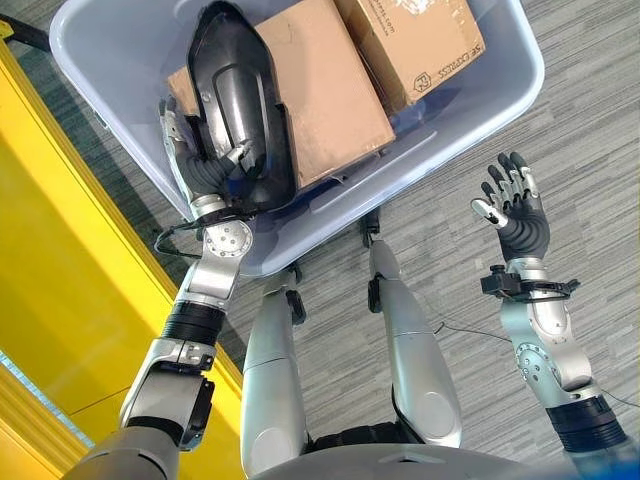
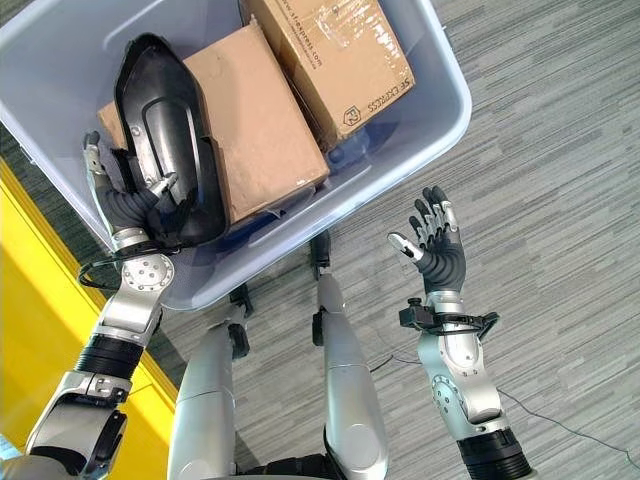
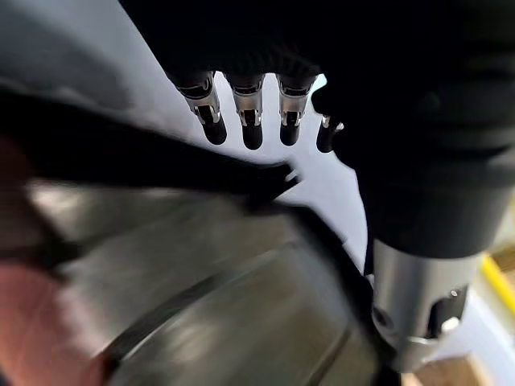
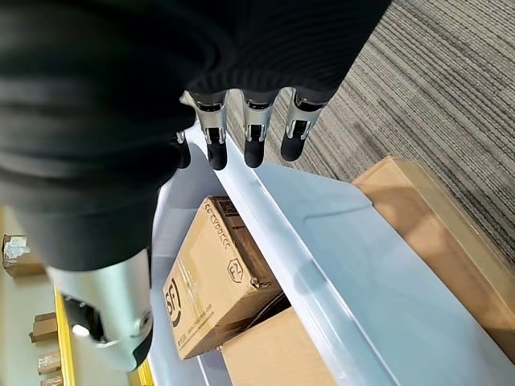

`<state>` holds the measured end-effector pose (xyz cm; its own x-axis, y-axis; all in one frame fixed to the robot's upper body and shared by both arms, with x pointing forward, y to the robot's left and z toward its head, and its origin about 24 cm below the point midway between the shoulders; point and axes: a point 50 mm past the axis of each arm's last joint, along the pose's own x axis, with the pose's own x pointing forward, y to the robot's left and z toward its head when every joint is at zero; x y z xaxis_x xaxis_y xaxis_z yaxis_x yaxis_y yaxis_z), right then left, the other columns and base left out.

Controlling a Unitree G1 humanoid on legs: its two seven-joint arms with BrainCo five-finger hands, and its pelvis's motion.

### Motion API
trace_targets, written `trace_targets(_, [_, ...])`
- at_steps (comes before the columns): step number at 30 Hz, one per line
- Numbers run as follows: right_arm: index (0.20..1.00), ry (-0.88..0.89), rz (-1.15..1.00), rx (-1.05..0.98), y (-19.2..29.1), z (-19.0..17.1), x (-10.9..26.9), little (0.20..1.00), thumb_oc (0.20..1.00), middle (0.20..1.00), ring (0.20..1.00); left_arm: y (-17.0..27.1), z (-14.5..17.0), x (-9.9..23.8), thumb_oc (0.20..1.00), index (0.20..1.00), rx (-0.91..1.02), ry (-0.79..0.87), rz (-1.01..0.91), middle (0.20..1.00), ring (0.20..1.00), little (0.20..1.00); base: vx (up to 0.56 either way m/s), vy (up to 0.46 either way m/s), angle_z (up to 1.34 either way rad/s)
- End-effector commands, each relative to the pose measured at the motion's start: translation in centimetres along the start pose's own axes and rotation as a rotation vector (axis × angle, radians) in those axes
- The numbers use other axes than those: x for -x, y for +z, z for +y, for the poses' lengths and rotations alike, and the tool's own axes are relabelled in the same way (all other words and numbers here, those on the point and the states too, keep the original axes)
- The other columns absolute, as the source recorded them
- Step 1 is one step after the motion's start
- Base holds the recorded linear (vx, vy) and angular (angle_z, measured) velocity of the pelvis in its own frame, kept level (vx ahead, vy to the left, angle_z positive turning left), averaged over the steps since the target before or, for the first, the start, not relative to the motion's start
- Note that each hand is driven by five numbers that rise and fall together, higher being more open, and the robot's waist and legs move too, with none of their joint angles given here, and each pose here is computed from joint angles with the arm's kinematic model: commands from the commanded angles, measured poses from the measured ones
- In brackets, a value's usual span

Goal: Move parts from the plastic box to the shelf.

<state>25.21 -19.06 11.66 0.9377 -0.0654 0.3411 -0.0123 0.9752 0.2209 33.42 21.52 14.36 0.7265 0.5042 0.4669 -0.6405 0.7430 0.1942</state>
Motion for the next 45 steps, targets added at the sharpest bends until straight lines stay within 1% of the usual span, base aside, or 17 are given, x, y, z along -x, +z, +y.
trace_targets(1, [1.000, 0.005, -0.120, -0.011, 2.0, 0.4, -1.1, 1.000, 1.000, 1.000, 1.000, 0.3, -0.3, -0.7, 1.000, 1.000, 0.019, -0.005, -0.001, 1.000, 1.000, 1.000, 0.00, 0.000, 0.00])
trace_targets(2, [1.000, 0.002, -0.110, -0.018, 1.8, 0.5, -1.0, 1.000, 1.000, 1.000, 1.000, -0.6, -1.0, -0.4, 1.000, 1.000, 0.029, -0.017, 0.062, 1.000, 1.000, 1.000, 0.00, 0.000, 0.00])
trace_targets(4, [1.000, 0.000, -0.108, -0.020, 1.8, 0.5, -1.0, 1.000, 1.000, 1.000, 1.000, -0.9, -1.3, -0.2, 1.000, 1.000, 0.043, -0.022, 0.091, 1.000, 1.000, 1.000, 0.00, 0.000, 0.00])
trace_targets(8, [1.000, 0.007, -0.094, -0.037, 1.6, 0.7, -0.7, 1.000, 1.000, 1.000, 1.000, -2.9, -2.4, 0.5, 1.000, 1.000, 0.076, -0.043, 0.243, 1.000, 1.000, 1.000, 0.00, 0.000, 0.00])
trace_targets(12, [1.000, 0.014, -0.083, -0.040, 1.5, 0.7, -0.5, 1.000, 1.000, 1.000, 1.000, -3.5, -3.0, 0.6, 1.000, 1.000, 0.072, -0.071, 0.291, 1.000, 1.000, 1.000, 0.00, 0.000, 0.00])
trace_targets(13, [1.000, 0.023, -0.076, -0.050, 1.4, 0.8, -0.4, 1.000, 1.000, 1.000, 1.000, -4.3, -3.5, 0.9, 1.000, 1.000, 0.051, -0.094, 0.337, 1.000, 1.000, 1.000, -0.01, -0.009, 0.04])
trace_targets(16, [1.000, 0.037, -0.065, -0.058, 1.3, 1.0, -0.3, 1.000, 1.000, 1.000, 1.000, -4.9, -4.1, 1.1, 1.000, 1.000, 0.044, -0.114, 0.386, 1.000, 1.000, 1.000, 0.00, -0.005, 0.03])
trace_targets(17, [1.000, 0.050, -0.058, -0.061, 1.3, 1.1, -0.1, 1.000, 1.000, 1.000, 1.000, -5.5, -4.4, 1.2, 1.000, 1.000, 0.031, -0.130, 0.435, 1.000, 1.000, 1.000, 0.00, 0.000, 0.00])
trace_targets(21, [1.000, 0.063, -0.054, -0.069, 1.3, 1.2, 0.1, 1.000, 1.000, 1.000, 1.000, -5.8, -4.6, 1.2, 1.000, 1.000, 0.041, -0.132, 0.465, 1.000, 1.000, 1.000, 0.00, -0.001, -0.01])
trace_targets(22, [1.000, 0.063, -0.050, -0.071, 1.3, 1.2, 0.2, 1.000, 1.000, 1.000, 1.000, -6.0, -4.8, 1.4, 0.868, 0.868, 0.048, -0.136, 0.485, 0.868, 0.868, 0.868, -0.01, -0.005, 0.03])
trace_targets(23, [1.000, 0.062, -0.049, -0.071, 1.3, 1.1, 0.3, 1.000, 1.000, 1.000, 1.000, -5.9, -4.8, 1.4, 0.696, 0.696, 0.053, -0.138, 0.484, 0.696, 0.696, 0.696, 0.00, -0.010, 0.07])
trace_targets(24, [1.000, 0.059, -0.049, -0.067, 1.3, 1.1, 0.3, 1.000, 1.000, 1.000, 1.000, -6.0, -4.8, 1.4, 0.435, 0.435, 0.053, -0.137, 0.489, 0.435, 0.435, 0.435, 0.00, -0.003, 0.06])
trace_targets(25, [1.000, 0.059, -0.049, -0.067, 1.3, 1.1, 0.3, 1.000, 1.000, 1.000, 1.000, -6.0, -4.8, 1.4, 0.231, 0.231, 0.053, -0.137, 0.489, 0.231, 0.231, 0.231, 0.00, -0.005, 0.04])
trace_targets(26, [1.000, 0.060, -0.047, -0.067, 1.3, 1.1, 0.3, 1.000, 1.000, 1.000, 1.000, -6.0, -4.9, 1.5, 0.200, 0.200, 0.052, -0.140, 0.488, 0.200, 0.200, 0.200, 0.00, 0.000, 0.00])
trace_targets(36, [1.000, 0.065, -0.045, -0.069, 1.2, 1.0, 0.3, 1.000, 1.000, 1.000, 1.000, -5.9, -4.9, 1.5, 0.200, 0.200, 0.029, -0.161, 0.466, 0.200, 0.200, 0.200, 0.00, 0.000, 0.00])
trace_targets(45, [1.000, 0.069, -0.036, -0.080, 1.2, 1.0, 0.4, 1.000, 1.000, 1.000, 1.000, -6.5, -4.9, 2.1, 0.200, 0.200, 0.030, -0.164, 0.500, 0.200, 0.200, 0.200, 0.00, 0.000, 0.00])
